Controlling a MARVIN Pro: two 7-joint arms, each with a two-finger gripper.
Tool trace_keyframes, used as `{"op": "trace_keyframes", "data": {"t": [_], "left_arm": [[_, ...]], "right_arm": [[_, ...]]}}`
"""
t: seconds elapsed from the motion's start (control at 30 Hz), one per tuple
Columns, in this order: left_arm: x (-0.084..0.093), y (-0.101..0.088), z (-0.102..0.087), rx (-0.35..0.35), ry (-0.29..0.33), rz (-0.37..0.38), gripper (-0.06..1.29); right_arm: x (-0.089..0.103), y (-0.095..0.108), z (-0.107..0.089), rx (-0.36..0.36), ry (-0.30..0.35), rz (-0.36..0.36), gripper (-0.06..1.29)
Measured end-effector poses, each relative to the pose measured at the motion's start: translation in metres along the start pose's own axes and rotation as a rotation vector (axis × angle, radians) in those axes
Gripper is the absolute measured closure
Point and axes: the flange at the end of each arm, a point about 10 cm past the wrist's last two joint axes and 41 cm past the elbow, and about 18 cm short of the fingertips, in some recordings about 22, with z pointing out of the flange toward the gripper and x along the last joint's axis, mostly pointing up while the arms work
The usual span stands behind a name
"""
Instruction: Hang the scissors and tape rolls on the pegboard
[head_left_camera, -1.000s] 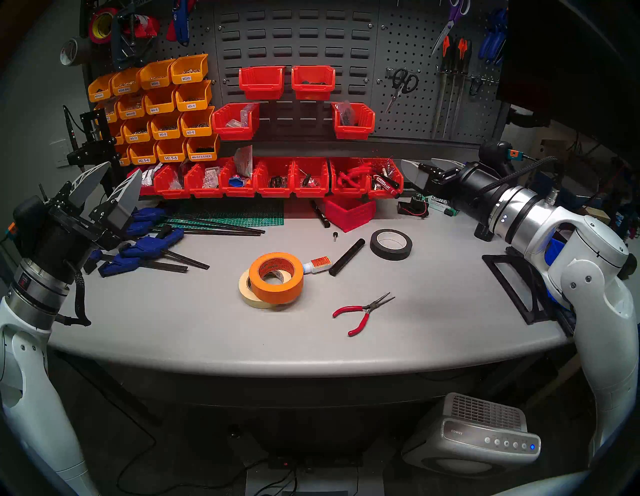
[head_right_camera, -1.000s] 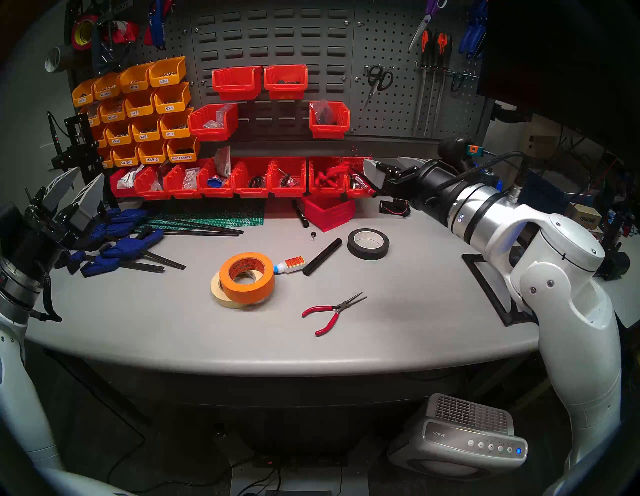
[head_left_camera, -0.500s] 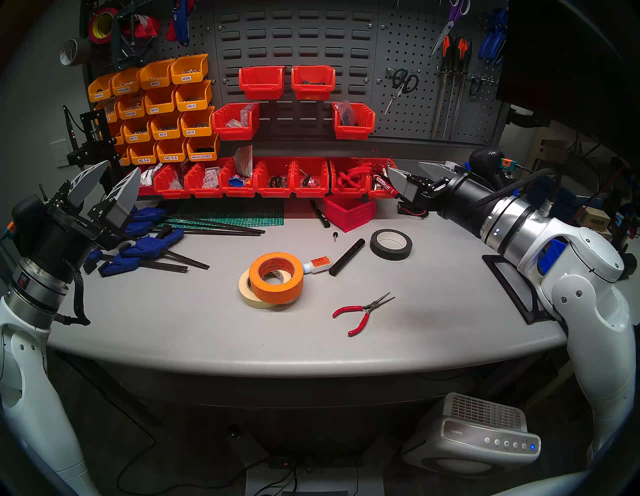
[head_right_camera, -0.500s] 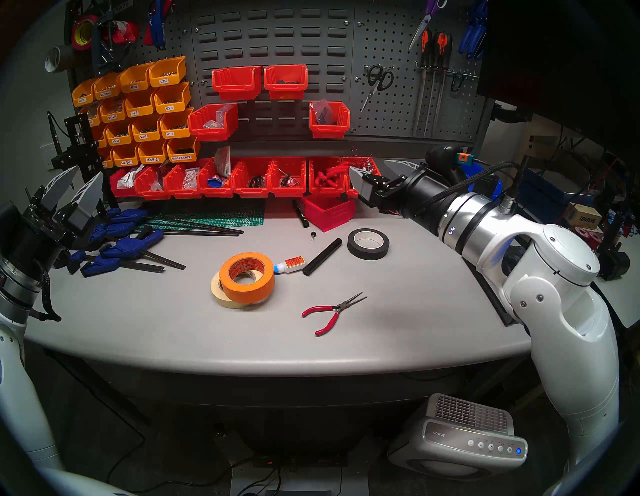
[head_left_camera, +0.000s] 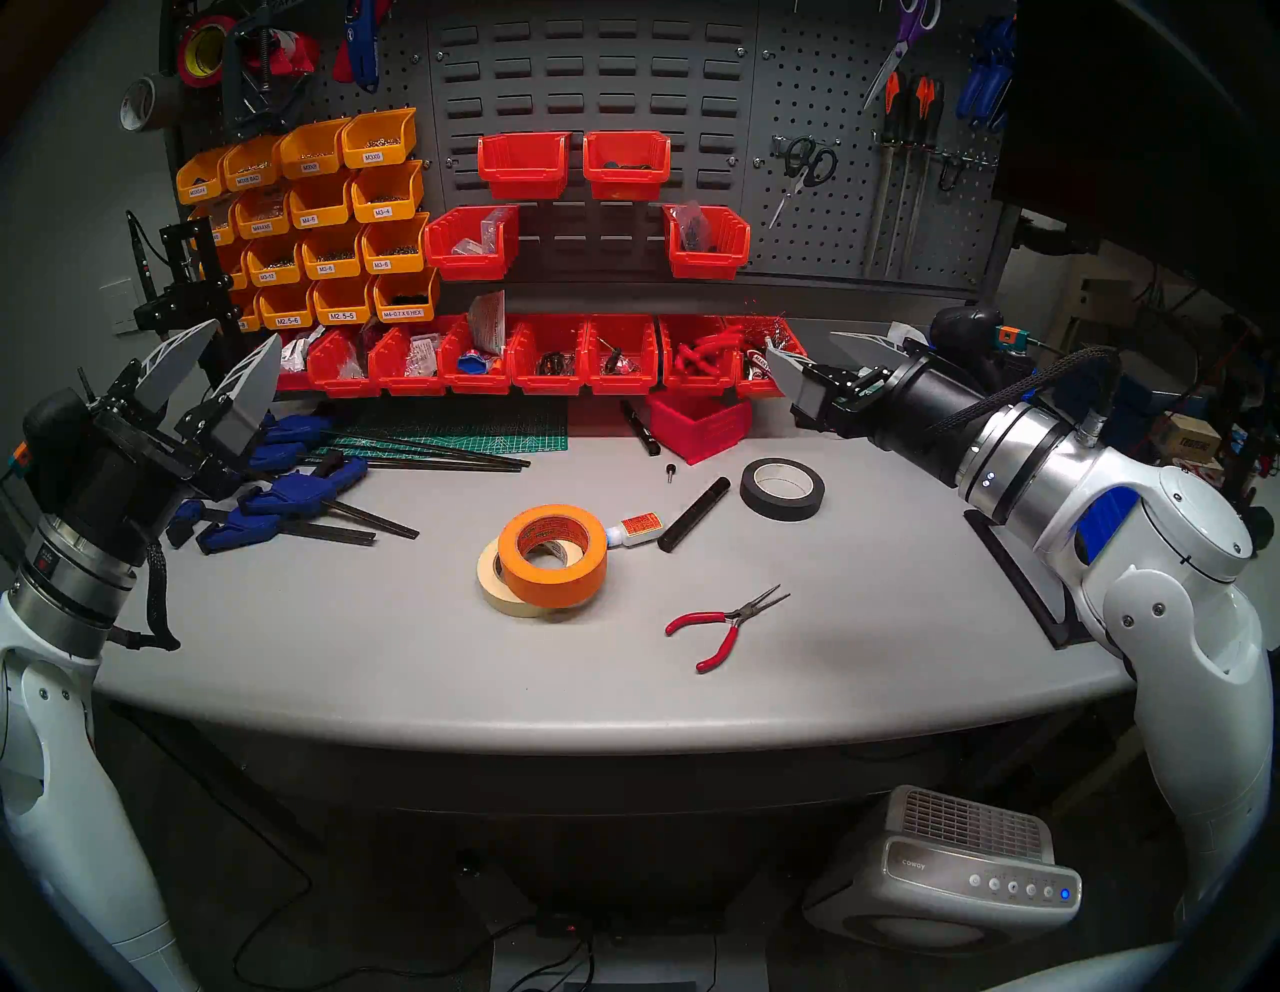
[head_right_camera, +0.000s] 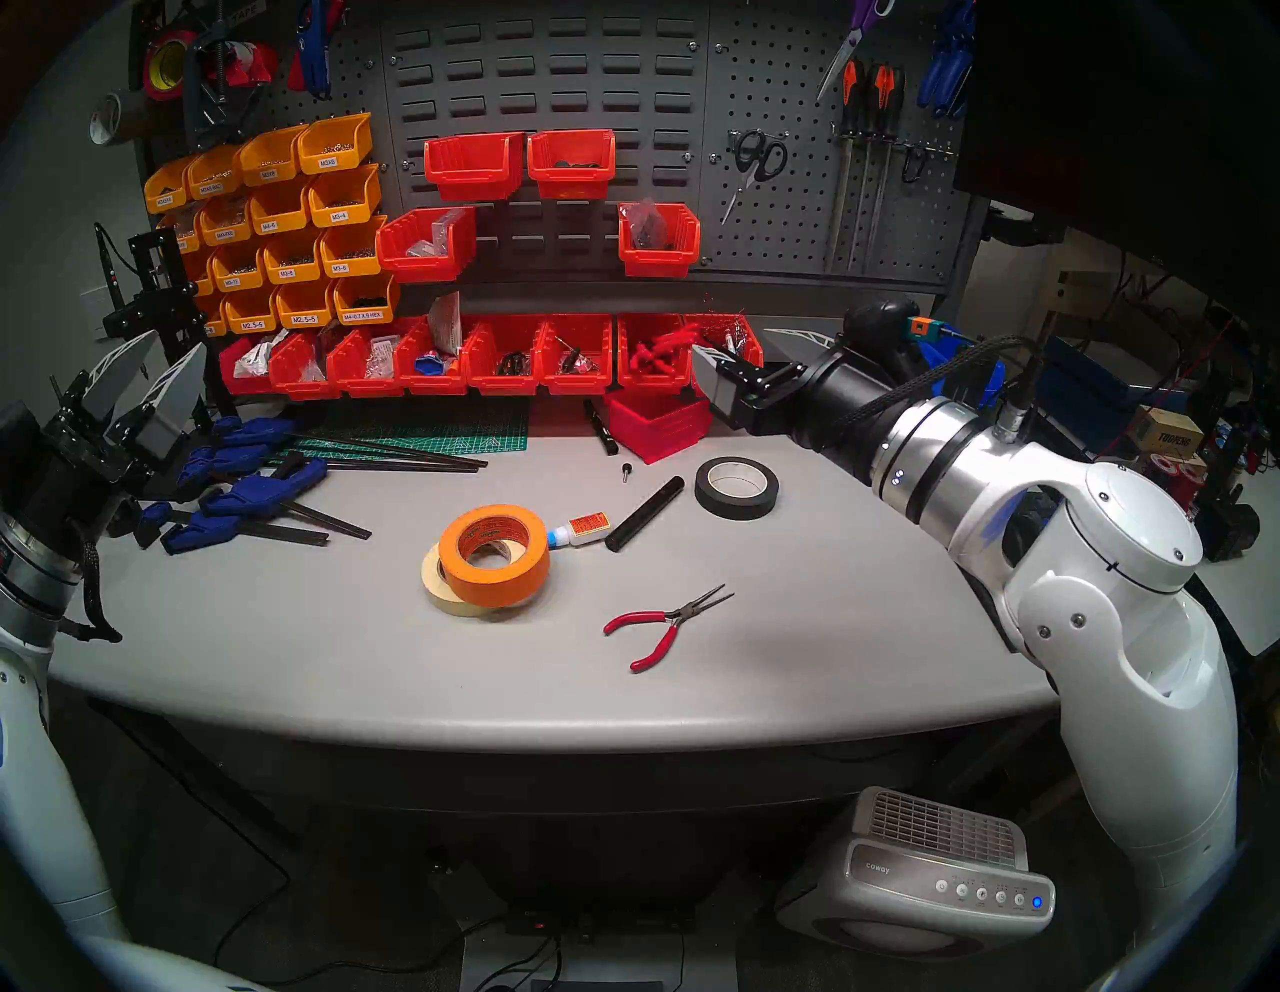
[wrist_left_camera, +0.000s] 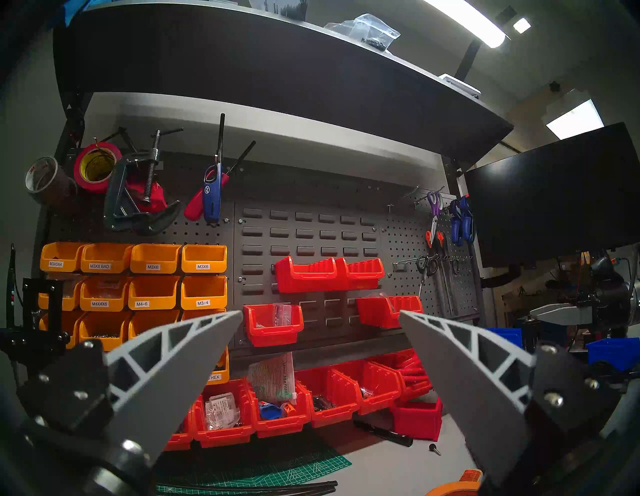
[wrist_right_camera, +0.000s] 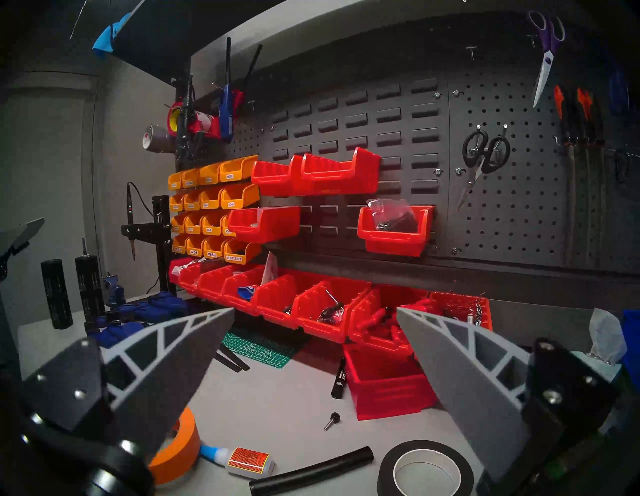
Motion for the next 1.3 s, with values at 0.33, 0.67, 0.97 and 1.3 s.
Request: {"op": "trace_keyframes", "data": {"t": [0.33, 0.67, 0.97, 1.3], "left_arm": [[0.0, 0.0, 0.0, -0.001, 0.001, 0.001, 0.0], [0.0, 0.0, 0.0, -0.002, 0.002, 0.001, 0.0], [0.0, 0.0, 0.0, -0.002, 0.002, 0.001, 0.0], [0.0, 0.0, 0.0, -0.003, 0.002, 0.001, 0.0]], "right_arm": [[0.0, 0.002, -0.001, -0.022, 0.007, 0.01, 0.01], [-0.004, -0.005, 0.002, 0.022, -0.016, 0.009, 0.01], [-0.019, -0.032, 0.016, 0.139, -0.093, 0.009, 0.01], [-0.033, -0.067, 0.031, 0.252, -0.138, 0.025, 0.01]]}}
